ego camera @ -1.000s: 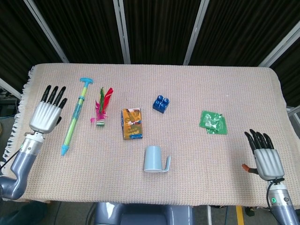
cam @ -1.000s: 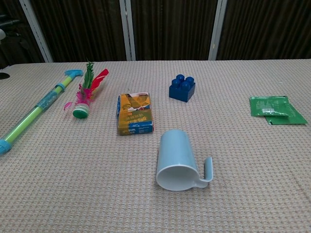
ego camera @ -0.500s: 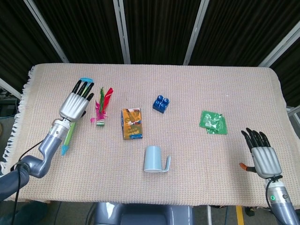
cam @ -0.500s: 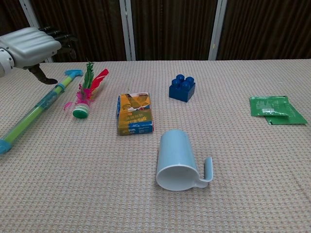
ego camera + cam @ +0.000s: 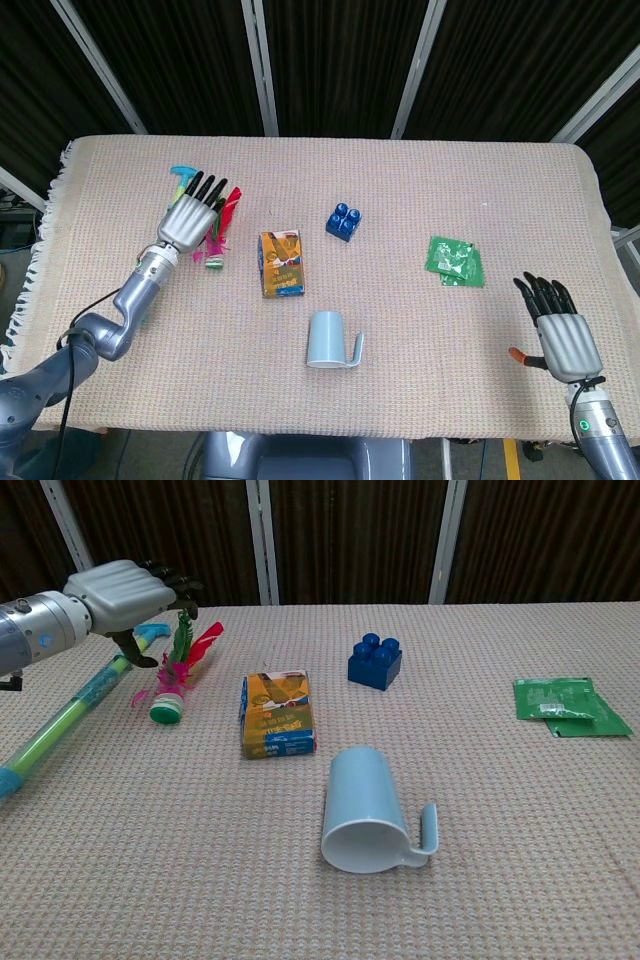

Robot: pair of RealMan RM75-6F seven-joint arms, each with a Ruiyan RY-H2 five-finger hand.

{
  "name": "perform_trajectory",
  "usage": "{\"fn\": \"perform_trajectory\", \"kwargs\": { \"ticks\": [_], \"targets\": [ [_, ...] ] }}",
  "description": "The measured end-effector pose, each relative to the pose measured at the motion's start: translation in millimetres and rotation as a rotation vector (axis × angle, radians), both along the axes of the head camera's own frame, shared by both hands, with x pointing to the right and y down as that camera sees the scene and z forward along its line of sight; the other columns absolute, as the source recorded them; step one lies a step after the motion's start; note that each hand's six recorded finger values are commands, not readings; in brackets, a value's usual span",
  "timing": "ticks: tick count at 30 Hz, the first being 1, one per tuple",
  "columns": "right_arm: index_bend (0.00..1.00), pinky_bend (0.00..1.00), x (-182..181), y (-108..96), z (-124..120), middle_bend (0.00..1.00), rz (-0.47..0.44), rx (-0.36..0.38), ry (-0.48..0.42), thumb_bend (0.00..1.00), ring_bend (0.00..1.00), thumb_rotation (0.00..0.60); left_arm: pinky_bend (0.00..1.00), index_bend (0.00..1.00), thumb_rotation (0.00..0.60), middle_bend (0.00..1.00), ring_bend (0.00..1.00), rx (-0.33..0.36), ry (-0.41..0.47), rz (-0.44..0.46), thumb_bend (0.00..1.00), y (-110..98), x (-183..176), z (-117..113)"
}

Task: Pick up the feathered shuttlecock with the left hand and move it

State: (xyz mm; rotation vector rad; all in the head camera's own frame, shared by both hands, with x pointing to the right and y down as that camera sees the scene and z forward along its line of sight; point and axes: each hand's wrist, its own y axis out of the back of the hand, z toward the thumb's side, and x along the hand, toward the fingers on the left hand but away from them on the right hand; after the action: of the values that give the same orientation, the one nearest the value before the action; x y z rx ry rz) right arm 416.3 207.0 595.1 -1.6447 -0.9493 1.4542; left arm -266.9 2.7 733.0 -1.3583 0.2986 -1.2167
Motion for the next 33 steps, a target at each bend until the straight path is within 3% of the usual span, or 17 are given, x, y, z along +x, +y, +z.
{"fn": "perform_trajectory", "kwargs": {
  "ticks": [9, 17, 22, 27, 33],
  "targets": [
    [0.0, 0.0, 4, -5, -1, 0.0, 0.024, -0.009, -0.057, 0.05, 0.0, 0.6, 0.0, 0.26, 0.6, 0.0, 0.0, -0.03, -0.043, 0.014, 0.2, -6, 11, 16],
    [0.0, 0.0, 8, -7, -1, 0.0, 0.032, 0.02, -0.023, 0.05, 0.0, 0.6, 0.0, 0.3, 0.6, 0.0, 0.0, -0.07, -0.085, -0.022, 0.21, -13, 1, 27],
    [0.0, 0.0, 14, -9, 5, 0.0, 0.052, 0.008, -0.004, 0.05, 0.0, 0.6, 0.0, 0.39, 0.6, 0.0, 0.0, -0.089, -0.073, -0.036, 0.22, -16, 2, 29],
    [0.0, 0.0, 17, -12, 11, 0.0, 0.062, -0.005, 0.011, 0.05, 0.0, 0.6, 0.0, 0.55, 0.6, 0.0, 0.0, -0.112, -0.08, -0.063, 0.27, -19, -7, 32],
    [0.0, 0.0, 15, -12, 14, 0.0, 0.059, -0.013, 0.019, 0.05, 0.0, 0.6, 0.0, 0.63, 0.6, 0.0, 0.0, -0.11, -0.014, -0.078, 0.3, -20, -7, 27]
  ]
}}
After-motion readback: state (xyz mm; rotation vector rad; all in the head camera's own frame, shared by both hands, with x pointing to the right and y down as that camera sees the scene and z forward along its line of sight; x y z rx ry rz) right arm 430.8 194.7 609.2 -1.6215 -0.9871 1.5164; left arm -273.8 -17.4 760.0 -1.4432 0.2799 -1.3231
